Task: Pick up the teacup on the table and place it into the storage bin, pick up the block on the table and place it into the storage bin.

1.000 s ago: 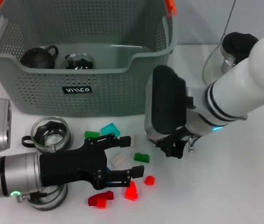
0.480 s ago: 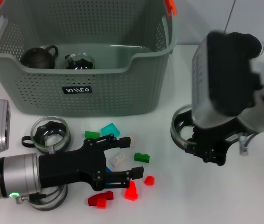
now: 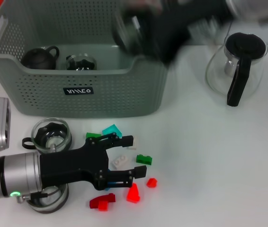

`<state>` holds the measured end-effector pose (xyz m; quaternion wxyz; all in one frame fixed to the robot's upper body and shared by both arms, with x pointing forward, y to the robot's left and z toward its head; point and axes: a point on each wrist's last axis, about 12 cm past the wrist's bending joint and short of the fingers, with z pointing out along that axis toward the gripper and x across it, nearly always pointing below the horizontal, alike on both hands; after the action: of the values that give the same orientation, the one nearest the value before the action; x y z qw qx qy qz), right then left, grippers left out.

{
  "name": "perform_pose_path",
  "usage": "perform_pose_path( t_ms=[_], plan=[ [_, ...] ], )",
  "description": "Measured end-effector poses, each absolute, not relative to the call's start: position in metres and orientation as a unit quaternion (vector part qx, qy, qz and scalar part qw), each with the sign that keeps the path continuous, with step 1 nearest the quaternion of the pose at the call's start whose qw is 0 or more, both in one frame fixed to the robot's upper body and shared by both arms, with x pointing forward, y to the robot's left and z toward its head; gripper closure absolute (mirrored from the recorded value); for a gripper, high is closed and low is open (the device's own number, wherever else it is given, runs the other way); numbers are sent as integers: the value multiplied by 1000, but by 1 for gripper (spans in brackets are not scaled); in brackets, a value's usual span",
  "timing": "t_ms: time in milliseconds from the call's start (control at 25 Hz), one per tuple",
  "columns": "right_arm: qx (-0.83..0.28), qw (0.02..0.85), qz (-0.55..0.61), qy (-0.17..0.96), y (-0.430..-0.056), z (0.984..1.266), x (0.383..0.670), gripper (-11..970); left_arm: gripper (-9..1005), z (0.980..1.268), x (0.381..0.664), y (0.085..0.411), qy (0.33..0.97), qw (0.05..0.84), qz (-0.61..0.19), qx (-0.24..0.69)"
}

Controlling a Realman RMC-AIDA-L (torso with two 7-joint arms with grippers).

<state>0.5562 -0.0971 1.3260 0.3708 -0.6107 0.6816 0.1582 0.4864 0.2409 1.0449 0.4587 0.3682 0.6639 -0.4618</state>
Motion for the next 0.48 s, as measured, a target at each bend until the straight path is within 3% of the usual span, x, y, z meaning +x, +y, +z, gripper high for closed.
perform_pose_path(
  t_ms=[200, 480],
  plan=[
    [-526, 455, 166, 699, -82, 1338, 590, 897, 121, 1045, 487, 241, 663, 459, -461, 369],
    [-461, 442, 149, 755, -57, 1275, 653, 896, 120, 1046, 488, 241, 662, 462, -461, 368]
  ],
)
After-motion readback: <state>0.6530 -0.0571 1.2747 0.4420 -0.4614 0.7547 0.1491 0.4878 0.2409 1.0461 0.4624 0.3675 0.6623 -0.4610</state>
